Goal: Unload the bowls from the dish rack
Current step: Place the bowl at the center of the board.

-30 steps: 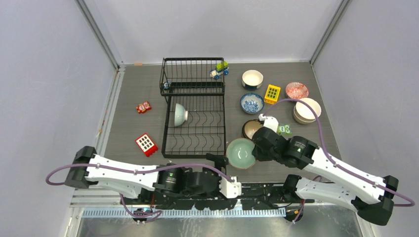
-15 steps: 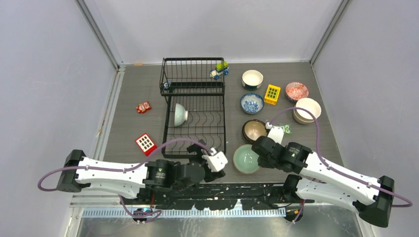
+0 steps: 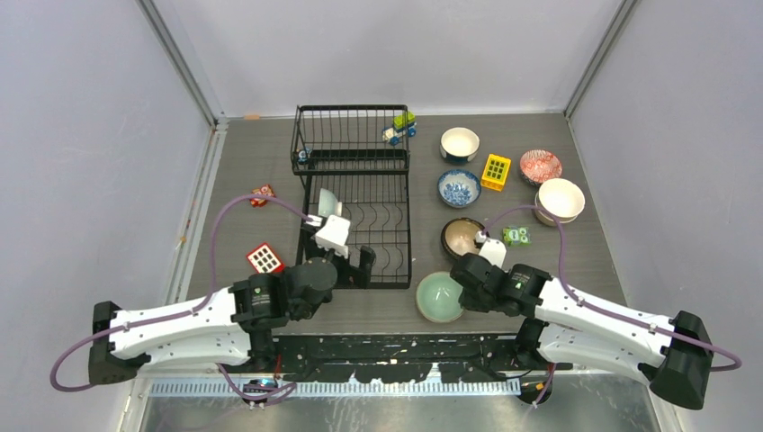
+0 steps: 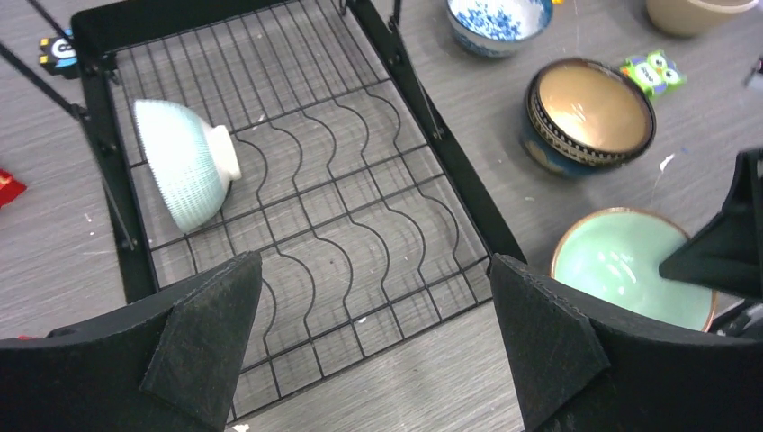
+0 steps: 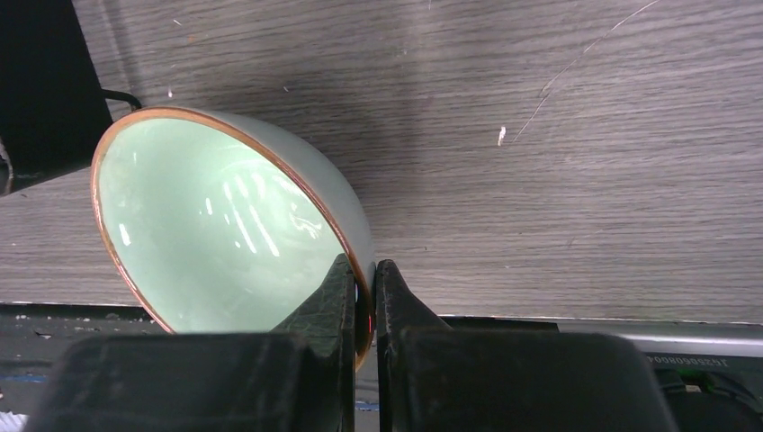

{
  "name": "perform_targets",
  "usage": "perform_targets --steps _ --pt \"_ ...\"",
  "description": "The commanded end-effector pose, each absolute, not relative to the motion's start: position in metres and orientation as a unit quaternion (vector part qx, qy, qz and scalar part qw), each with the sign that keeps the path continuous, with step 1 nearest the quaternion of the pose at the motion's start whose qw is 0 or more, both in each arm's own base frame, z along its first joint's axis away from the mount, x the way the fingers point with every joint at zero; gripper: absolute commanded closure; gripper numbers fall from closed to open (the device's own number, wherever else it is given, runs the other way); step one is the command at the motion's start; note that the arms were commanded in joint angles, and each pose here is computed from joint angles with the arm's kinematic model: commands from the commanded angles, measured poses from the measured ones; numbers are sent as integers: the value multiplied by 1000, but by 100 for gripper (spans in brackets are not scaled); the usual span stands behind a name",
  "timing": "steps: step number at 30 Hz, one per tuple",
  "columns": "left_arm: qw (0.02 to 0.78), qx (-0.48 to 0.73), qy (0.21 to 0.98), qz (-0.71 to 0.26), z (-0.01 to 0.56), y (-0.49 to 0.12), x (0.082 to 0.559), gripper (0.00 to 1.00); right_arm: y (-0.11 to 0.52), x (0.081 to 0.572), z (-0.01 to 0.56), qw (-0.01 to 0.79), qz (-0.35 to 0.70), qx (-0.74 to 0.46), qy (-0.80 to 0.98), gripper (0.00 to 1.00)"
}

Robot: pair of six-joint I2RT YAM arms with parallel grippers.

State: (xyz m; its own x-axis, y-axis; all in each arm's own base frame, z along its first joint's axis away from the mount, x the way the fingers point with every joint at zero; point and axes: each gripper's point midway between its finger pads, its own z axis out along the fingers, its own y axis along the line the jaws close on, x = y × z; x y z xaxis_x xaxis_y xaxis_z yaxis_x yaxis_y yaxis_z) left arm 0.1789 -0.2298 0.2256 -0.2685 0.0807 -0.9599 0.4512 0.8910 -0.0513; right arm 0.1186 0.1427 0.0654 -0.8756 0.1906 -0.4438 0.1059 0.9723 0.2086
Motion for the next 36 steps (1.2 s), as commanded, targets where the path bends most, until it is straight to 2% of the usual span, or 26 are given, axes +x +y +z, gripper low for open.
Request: perform_targets --steps 1,10,20,24,29,36 --pt "586 94 786 -172 231 -210 185 0 162 131 75 263 146 108 947 99" --pt "588 69 793 -147 228 -189 188 0 159 127 68 258 145 110 949 99" --pt "577 59 805 -123 218 -176 190 0 158 126 75 259 150 106 948 58" --pt "577 58 806 -117 217 -173 192 0 157 132 103 285 161 101 940 46" --pt "572 62 811 -103 214 -168 197 0 146 147 157 342 149 74 925 38" --pt "526 21 839 -135 203 -156 217 2 130 187 233 452 80 29 888 36"
